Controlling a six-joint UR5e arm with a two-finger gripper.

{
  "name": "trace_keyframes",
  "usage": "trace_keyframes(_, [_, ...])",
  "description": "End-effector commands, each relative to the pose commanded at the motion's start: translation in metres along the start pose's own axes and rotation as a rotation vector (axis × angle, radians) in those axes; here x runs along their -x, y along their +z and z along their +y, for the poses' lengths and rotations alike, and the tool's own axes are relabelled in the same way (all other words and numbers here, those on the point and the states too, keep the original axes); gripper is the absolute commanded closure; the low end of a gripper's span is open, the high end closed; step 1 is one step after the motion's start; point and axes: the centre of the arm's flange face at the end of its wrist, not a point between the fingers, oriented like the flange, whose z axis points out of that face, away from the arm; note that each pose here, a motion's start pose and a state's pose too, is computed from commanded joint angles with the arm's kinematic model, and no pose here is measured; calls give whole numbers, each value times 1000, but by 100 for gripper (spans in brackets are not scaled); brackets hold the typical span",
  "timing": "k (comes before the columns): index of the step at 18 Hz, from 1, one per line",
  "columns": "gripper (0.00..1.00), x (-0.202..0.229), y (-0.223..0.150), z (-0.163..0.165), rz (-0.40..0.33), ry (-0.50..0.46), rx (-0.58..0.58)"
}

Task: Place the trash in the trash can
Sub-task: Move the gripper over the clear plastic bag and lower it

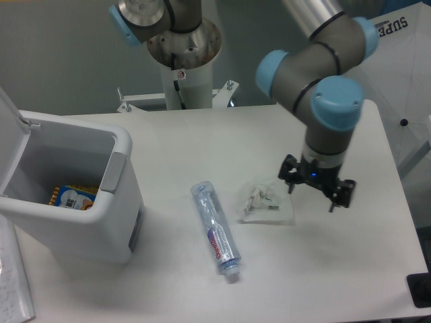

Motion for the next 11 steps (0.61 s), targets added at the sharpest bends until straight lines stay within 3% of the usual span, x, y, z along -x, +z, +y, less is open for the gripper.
trace_keyframes(4, [0,-38,24,-6,65,32,25])
trace_keyframes(5, [0,-54,53,-20,115,27,43])
trace_keyframes(11, [0,-60,85,-24,161,40,61])
